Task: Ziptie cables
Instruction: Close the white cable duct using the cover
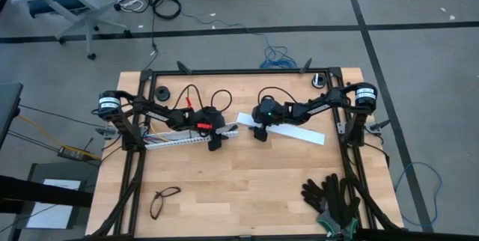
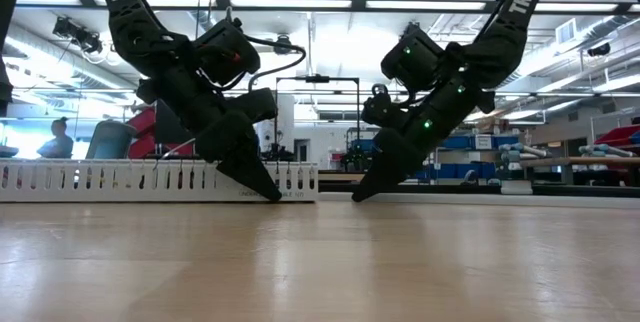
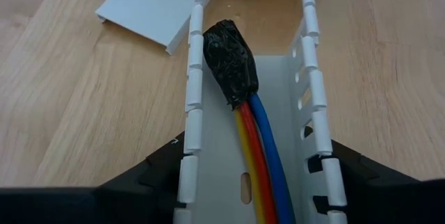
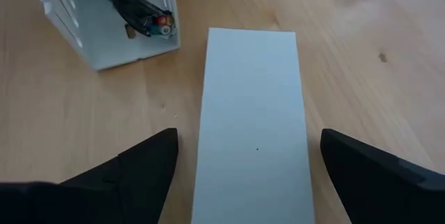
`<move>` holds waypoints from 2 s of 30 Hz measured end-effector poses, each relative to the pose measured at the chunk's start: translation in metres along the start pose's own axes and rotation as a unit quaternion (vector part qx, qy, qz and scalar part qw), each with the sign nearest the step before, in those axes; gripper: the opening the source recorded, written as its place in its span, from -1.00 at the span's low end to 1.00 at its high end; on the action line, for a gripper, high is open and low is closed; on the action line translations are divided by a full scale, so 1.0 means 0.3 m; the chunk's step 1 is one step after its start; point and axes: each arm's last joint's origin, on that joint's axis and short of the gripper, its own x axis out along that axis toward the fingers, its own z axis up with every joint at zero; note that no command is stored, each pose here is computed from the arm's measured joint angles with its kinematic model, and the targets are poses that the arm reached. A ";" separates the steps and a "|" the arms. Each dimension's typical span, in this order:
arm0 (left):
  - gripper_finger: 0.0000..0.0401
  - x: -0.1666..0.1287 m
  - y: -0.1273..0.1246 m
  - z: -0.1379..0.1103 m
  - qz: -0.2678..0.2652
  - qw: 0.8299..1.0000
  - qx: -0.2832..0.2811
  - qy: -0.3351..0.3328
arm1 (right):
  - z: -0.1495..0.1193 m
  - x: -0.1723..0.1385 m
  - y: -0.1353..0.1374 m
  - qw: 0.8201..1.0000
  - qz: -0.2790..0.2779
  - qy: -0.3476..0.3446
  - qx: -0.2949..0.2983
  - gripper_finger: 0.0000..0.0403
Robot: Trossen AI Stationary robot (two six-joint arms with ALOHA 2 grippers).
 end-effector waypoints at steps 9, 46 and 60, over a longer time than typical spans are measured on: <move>0.09 0.000 0.000 0.000 0.000 1.000 0.000 -0.001 | -0.003 0.000 -0.001 1.000 0.003 0.003 -0.002 0.43; 0.09 0.000 0.000 0.001 0.000 1.000 -0.009 0.001 | -0.006 0.001 -0.002 1.000 0.002 0.006 -0.023 -0.40; 0.09 0.000 0.000 0.000 0.000 1.000 -0.009 0.002 | 0.020 -0.026 -0.002 1.000 0.011 -0.010 -0.025 0.07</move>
